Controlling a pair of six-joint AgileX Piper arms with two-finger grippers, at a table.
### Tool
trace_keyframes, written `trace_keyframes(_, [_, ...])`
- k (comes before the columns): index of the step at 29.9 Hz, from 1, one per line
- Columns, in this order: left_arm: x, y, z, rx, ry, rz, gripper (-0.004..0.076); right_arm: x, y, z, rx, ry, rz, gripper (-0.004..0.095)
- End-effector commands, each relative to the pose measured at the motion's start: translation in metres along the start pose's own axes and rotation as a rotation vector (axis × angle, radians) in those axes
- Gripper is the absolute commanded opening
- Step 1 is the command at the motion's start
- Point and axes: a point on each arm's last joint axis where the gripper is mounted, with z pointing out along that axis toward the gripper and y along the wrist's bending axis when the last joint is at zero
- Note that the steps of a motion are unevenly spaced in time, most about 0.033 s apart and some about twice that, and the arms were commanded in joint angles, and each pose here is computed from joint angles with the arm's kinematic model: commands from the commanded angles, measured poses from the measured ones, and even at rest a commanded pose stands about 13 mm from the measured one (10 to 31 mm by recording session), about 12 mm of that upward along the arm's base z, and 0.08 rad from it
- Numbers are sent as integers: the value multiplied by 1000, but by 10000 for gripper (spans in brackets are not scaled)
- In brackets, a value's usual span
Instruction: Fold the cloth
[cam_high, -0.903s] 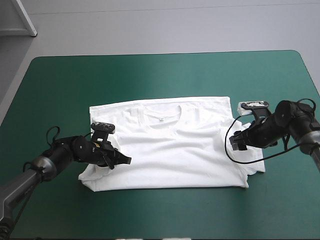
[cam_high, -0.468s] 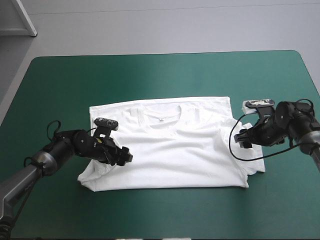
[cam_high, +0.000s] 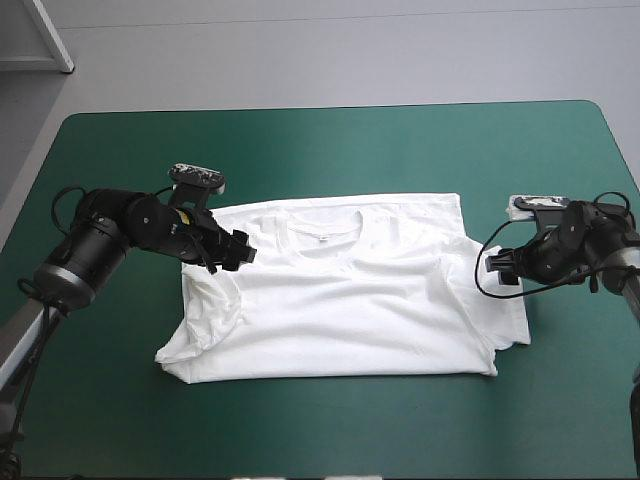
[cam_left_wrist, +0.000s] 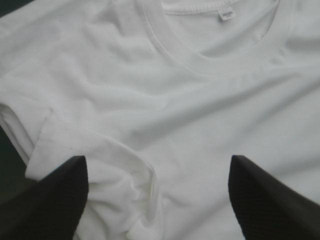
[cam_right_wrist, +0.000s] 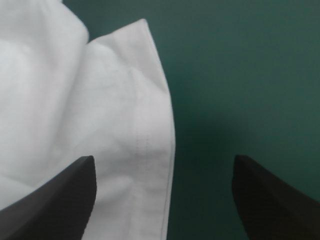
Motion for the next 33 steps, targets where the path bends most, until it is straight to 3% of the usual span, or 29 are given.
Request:
trace_keyframes(1, [-16,-6,-33,8,-95,-10,566,-11,-10,-2,-27,-68,27,711])
trace_keyframes(7, [-26,-9,-48,10,-146,-21,566,-15,-10,28,-80,-21,32,559])
trace_keyframes(17, [-25,-6,-50,-20,-130,-43,566,-13,-10,33,-103,-1,14,-19])
trace_keyframes(21, [-24,-3,-50,-48,-120,-34,563,-12,-13,16,-86,-46,28,-19])
trace_keyframes(29, [-23,-3,-54,-55,-112,-34,533,-6,-24,-22,61,-128,144,-18])
trace_keyframes(33, [-22,-2,-59,-79,-127,-23,526,-6,-18,-38,23,-197,166,-18])
